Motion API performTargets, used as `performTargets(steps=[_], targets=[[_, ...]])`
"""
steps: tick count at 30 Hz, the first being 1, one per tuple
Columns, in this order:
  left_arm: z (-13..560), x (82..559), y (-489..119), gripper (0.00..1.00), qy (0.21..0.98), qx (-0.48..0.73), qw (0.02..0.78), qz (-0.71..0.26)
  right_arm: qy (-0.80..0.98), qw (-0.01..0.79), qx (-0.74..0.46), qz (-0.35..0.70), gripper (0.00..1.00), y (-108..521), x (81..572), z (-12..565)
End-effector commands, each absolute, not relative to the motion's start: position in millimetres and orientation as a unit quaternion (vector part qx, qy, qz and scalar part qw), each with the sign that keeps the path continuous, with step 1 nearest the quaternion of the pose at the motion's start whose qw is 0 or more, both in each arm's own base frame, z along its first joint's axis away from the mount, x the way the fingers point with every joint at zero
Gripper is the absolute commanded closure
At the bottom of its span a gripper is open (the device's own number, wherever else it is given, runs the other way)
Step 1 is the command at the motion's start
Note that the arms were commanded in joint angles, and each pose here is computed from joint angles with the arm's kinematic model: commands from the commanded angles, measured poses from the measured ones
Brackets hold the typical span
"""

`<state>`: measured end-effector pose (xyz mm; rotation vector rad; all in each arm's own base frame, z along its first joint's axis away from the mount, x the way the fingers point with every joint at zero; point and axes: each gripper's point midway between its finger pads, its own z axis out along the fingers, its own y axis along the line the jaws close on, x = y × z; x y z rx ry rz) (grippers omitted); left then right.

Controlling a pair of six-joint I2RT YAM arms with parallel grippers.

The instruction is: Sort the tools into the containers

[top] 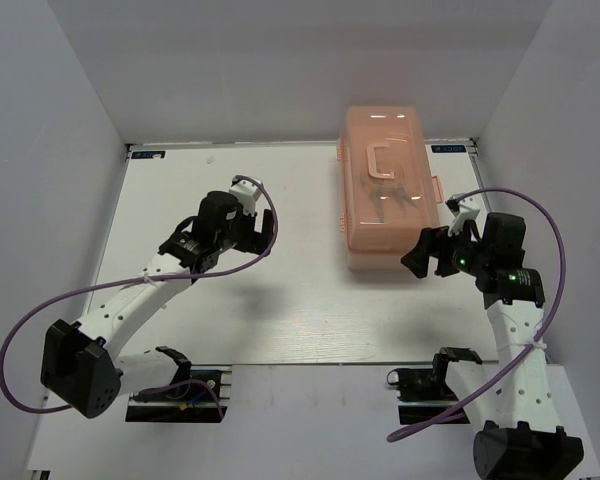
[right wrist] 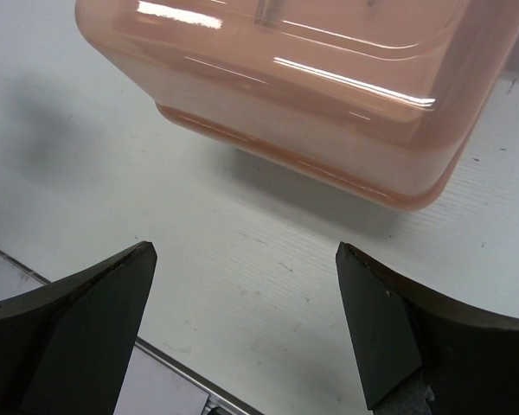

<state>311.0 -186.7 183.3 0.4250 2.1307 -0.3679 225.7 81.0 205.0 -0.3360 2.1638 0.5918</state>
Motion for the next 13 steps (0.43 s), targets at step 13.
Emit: performTargets(steps=[13], targets=[[195.7, 307.0, -188.0, 0.01, 0.849, 0.178, 0.469, -0.164, 0.866, 0.435, -0.134, 0.208, 0.09, 72.8, 226.5, 200.3]])
